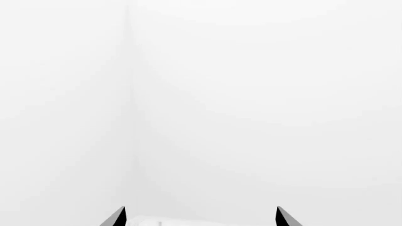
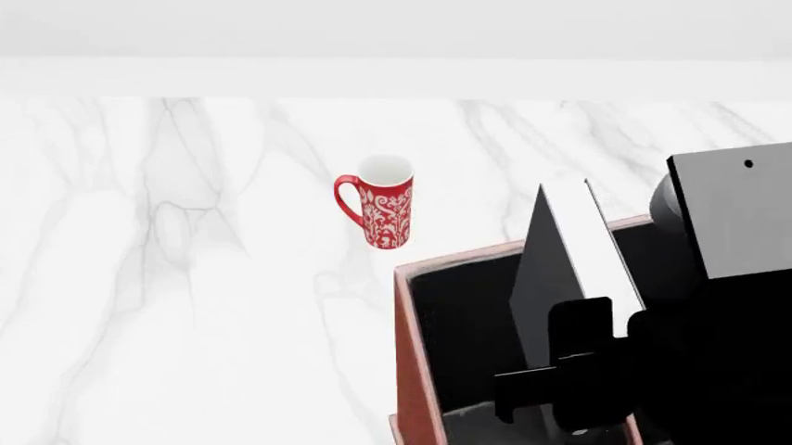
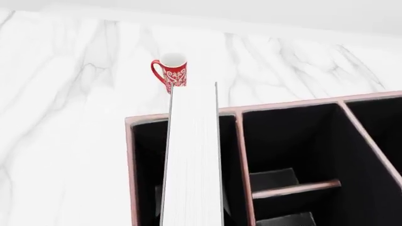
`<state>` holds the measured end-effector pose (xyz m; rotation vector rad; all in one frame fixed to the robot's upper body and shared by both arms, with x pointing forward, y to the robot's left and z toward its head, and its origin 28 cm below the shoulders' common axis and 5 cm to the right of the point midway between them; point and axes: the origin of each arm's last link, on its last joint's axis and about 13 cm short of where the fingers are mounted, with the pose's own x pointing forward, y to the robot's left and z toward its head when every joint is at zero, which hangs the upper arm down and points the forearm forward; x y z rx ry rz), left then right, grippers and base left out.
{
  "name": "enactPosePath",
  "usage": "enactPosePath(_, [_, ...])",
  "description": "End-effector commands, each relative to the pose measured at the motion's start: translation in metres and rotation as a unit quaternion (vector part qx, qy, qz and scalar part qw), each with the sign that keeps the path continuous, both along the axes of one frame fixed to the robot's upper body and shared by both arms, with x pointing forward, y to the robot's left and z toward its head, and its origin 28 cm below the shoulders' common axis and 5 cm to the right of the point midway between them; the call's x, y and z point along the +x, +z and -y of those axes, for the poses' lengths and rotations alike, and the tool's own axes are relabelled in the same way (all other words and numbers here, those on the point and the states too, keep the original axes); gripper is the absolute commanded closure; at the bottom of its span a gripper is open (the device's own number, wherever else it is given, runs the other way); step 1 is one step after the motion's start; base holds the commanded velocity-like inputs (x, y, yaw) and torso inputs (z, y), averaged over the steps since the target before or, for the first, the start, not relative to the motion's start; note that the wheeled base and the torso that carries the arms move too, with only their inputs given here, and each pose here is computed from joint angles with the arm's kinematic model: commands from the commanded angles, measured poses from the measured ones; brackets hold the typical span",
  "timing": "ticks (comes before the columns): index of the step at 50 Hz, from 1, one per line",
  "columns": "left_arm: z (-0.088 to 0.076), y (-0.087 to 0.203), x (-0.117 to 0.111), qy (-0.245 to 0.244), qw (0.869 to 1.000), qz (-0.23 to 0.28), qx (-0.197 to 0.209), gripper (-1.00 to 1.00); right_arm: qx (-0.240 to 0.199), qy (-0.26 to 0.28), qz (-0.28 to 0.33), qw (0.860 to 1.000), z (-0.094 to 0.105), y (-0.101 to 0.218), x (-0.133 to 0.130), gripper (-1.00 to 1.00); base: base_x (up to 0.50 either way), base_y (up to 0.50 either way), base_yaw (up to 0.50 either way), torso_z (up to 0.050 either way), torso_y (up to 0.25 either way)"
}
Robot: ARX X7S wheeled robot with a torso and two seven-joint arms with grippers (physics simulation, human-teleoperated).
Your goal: Pick up the book and place it in the left compartment of the caddy.
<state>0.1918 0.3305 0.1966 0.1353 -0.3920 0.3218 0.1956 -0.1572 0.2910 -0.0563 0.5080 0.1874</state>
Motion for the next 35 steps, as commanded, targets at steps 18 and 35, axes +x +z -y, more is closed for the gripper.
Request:
enactPosePath(18, [0.001, 0.000, -0.001, -0.003, 1.000, 0.002, 0.002, -1.00, -0.016, -0.002, -0.006, 1.000, -0.001, -0.016, 0.026, 1.00, 0.00, 0.00, 0.00, 0.000, 0.001])
enactPosePath(35, [0.001, 0.001, -0.001, -0.004, 1.000, 0.003, 0.003, -1.00, -0.027, -0.002, -0.022, 0.999, -0.003, -0.033, 0.039, 1.00, 0.00, 0.00, 0.00, 0.001, 0.001])
